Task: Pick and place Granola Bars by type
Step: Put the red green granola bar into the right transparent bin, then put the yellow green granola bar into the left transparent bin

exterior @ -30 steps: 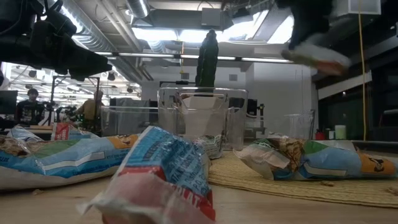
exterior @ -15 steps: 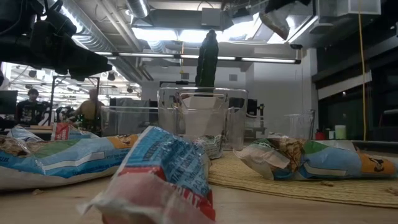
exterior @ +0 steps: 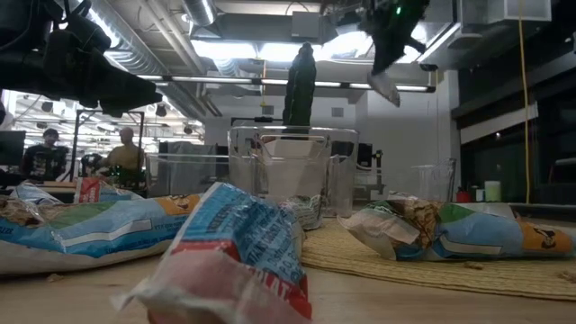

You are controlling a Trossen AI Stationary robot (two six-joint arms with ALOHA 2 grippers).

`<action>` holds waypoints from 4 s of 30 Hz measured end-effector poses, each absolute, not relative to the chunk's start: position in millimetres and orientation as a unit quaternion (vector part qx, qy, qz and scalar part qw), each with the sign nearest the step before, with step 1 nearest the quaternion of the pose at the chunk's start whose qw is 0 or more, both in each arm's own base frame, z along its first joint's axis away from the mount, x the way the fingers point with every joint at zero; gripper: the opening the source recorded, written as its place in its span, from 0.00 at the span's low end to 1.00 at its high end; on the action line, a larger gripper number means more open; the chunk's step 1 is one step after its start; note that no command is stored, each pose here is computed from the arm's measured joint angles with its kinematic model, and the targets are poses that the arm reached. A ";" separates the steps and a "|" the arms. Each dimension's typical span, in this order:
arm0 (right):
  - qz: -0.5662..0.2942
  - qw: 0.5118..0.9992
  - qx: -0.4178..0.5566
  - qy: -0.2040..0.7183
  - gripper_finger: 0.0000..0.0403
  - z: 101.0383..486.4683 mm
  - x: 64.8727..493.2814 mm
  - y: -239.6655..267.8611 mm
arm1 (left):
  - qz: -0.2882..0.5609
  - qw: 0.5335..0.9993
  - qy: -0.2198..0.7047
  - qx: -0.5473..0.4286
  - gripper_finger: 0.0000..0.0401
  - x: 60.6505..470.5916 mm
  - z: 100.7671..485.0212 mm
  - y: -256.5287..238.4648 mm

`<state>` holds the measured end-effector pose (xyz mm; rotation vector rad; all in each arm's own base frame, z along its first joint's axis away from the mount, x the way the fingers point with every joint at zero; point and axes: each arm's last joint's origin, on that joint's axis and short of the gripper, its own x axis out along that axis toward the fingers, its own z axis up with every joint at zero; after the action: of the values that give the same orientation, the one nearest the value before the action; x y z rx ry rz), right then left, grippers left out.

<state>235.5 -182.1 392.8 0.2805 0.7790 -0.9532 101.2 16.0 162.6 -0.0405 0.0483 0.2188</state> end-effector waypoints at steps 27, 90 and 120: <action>-0.426 0.747 0.117 0.497 0.01 304.2 266.7 -232.2 | 0.109 0.994 0.024 -0.020 0.47 101.2 162.6 16.0; -0.407 0.746 0.125 0.512 0.17 251.2 254.1 -231.9 | 0.109 0.994 0.024 -0.020 0.48 101.2 162.6 15.9; -0.305 0.834 0.117 0.443 0.17 294.8 215.3 -48.4 | 0.109 0.994 0.024 -0.020 0.47 101.2 162.4 16.0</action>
<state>215.3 -48.4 294.8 0.2485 0.9394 -0.6468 101.2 16.0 162.4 -0.0406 0.0490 0.2185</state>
